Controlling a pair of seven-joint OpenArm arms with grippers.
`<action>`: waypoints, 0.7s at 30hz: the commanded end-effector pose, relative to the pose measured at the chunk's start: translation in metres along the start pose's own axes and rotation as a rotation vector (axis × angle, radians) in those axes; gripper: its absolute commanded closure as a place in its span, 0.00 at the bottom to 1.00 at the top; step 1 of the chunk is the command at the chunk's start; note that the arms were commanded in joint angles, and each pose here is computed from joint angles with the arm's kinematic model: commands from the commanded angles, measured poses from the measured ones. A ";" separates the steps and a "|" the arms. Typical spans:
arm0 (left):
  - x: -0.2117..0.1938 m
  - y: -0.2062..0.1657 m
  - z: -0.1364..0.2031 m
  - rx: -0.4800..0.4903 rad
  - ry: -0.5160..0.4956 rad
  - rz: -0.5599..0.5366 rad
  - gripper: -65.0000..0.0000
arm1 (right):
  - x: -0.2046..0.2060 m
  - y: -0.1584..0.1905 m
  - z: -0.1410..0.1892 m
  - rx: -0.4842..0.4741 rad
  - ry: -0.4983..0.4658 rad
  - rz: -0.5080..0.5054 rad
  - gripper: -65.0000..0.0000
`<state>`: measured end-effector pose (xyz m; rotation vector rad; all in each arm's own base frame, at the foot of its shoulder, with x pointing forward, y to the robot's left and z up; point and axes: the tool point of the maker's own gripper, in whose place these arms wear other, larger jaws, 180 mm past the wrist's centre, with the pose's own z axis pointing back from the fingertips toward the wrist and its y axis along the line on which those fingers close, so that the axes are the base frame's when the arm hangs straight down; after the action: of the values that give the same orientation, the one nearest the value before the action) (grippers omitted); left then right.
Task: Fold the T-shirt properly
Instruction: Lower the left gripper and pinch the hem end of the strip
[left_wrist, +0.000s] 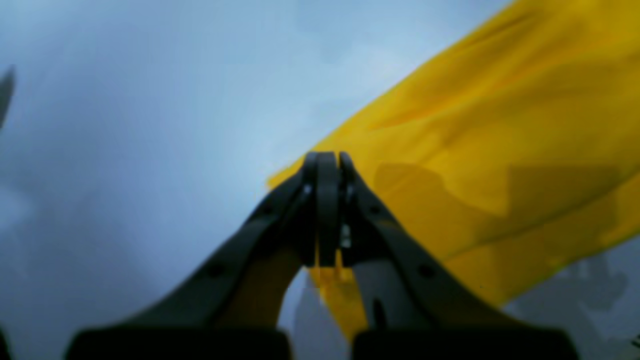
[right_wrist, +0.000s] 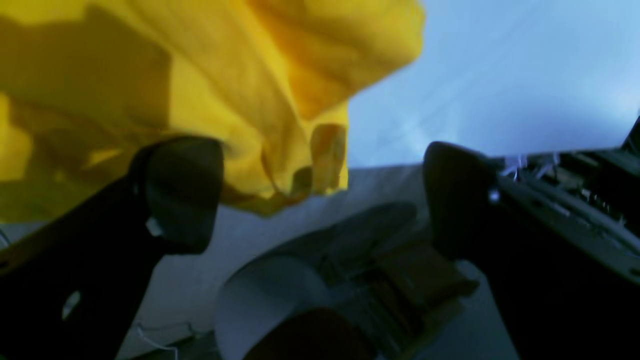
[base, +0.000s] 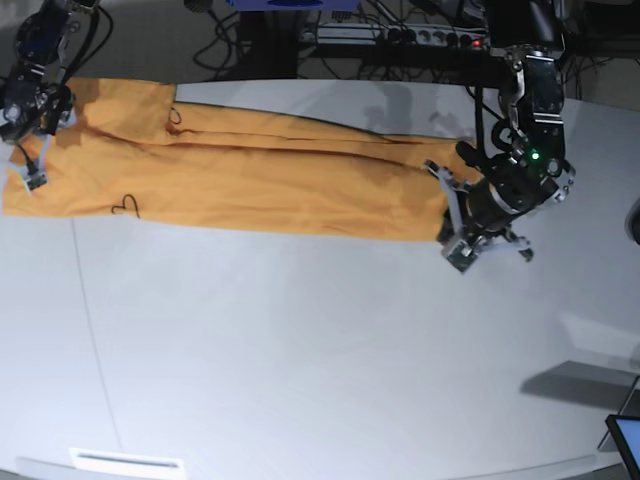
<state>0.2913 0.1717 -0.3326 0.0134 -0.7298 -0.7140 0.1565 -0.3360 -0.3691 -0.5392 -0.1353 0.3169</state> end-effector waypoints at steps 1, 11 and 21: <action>0.007 0.000 0.004 0.002 -0.033 -0.009 1.00 | 0.001 -0.012 0.003 -0.038 -0.003 -0.005 0.07; -0.013 -0.022 0.003 -0.039 0.000 0.042 1.00 | 0.003 0.003 0.002 0.000 -0.010 -0.022 0.07; -0.048 -0.029 -0.005 -0.061 0.082 0.118 1.00 | 0.000 0.004 0.002 -0.001 -0.004 -0.020 0.07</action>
<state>0.2485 0.1732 -0.3786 -0.0700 -0.6056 -0.6144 0.1536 -0.3241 -0.3777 -0.5013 -0.1391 0.3038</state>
